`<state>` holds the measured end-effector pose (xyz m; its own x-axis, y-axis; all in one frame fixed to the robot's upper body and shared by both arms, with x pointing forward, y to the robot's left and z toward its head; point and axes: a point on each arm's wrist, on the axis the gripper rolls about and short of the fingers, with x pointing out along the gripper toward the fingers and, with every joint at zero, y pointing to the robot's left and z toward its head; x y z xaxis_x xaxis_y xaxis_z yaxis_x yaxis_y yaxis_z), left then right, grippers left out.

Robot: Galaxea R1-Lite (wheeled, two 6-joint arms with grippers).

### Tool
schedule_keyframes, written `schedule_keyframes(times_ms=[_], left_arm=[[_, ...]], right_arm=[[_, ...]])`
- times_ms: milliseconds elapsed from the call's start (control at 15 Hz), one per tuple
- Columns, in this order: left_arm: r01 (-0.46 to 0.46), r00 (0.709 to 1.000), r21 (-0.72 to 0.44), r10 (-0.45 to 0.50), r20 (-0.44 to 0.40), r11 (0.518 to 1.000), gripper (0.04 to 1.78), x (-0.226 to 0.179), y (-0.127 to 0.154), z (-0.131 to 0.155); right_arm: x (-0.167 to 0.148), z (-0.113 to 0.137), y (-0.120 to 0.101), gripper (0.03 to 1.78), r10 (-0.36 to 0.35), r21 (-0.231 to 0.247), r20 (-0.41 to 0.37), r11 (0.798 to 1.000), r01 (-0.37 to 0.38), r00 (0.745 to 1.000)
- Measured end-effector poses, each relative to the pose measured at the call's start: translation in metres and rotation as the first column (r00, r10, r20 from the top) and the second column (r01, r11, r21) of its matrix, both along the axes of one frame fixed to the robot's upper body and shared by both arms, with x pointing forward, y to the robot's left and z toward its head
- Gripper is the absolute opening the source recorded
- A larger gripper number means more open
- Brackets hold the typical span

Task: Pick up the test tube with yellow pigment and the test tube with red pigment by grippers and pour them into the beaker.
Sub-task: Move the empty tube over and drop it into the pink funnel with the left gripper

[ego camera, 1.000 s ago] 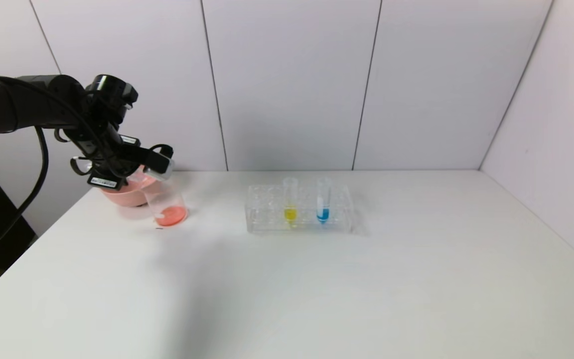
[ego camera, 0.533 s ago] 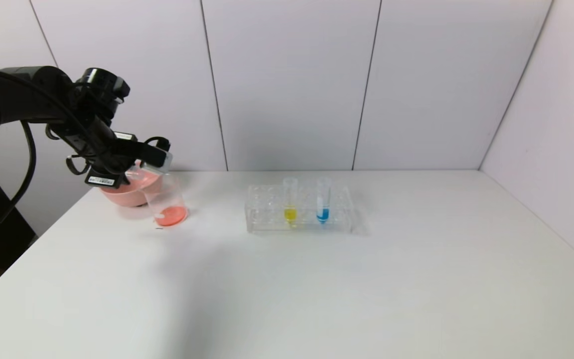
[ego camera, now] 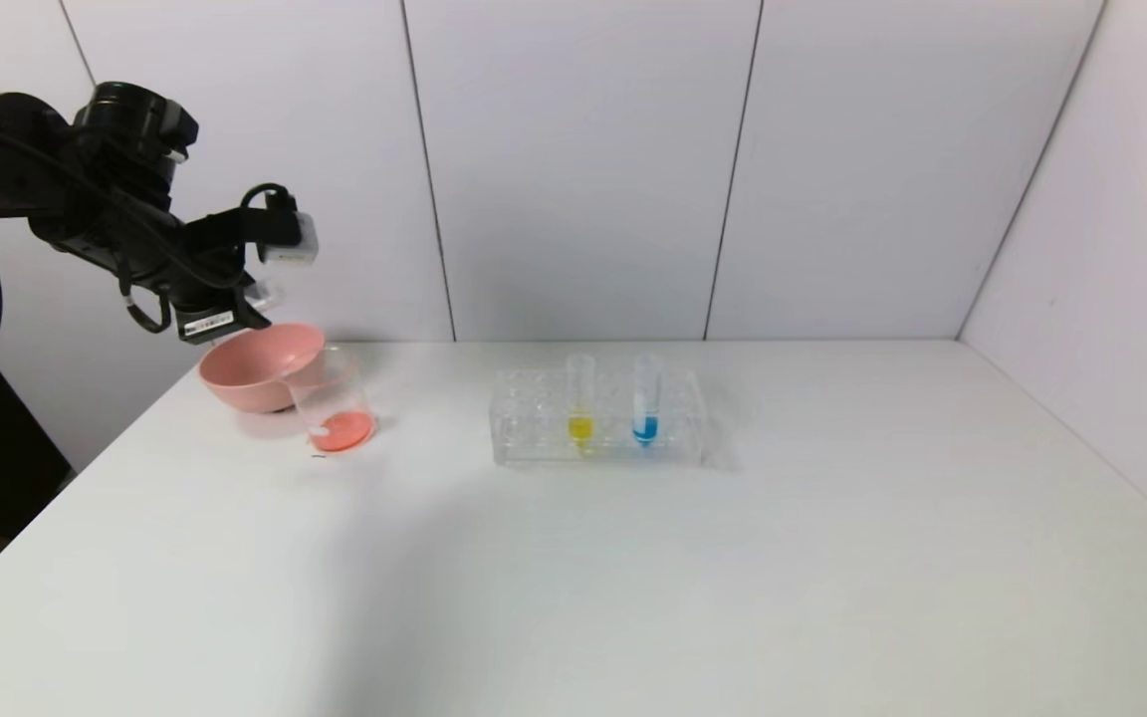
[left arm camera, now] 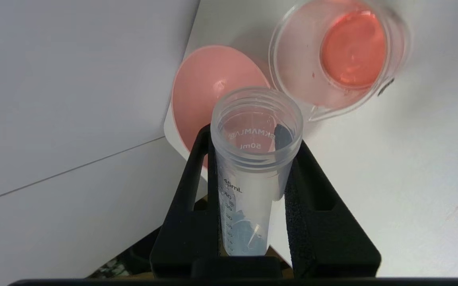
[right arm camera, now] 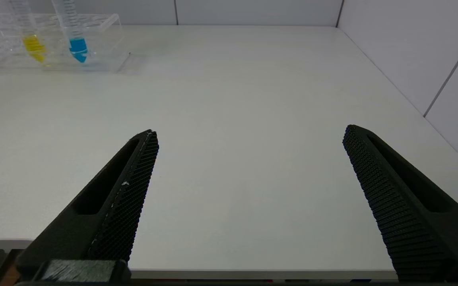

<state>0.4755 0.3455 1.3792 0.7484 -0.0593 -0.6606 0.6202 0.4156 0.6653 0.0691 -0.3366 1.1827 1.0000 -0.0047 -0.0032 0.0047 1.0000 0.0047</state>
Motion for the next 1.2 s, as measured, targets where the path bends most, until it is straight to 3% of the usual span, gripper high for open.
schedule_keyframes(times_ms=[267,600,867,1200], left_arm=[[-0.064,0.992,-0.331,0.096,0.080,0.942,0.47,0.005,0.000,0.013],[-0.165,0.964,-0.568,0.254,0.081,0.807,0.47,0.010,-0.001,0.023],[-0.143,0.933,-0.688,0.328,0.146,0.711,0.47,0.020,-0.001,0.032],[-0.120,0.904,-0.755,0.384,0.185,0.645,0.47,0.033,0.007,0.030]], right_arm=[[0.000,0.000,0.000,1.70,0.000,0.000,0.000,1.000,0.000,1.000],[0.000,0.000,0.000,1.70,0.000,0.000,0.000,1.000,0.000,1.000],[0.000,0.000,0.000,1.70,0.000,0.000,0.000,1.000,0.000,1.000],[0.000,0.000,0.000,1.70,0.000,0.000,0.000,1.000,0.000,1.000]])
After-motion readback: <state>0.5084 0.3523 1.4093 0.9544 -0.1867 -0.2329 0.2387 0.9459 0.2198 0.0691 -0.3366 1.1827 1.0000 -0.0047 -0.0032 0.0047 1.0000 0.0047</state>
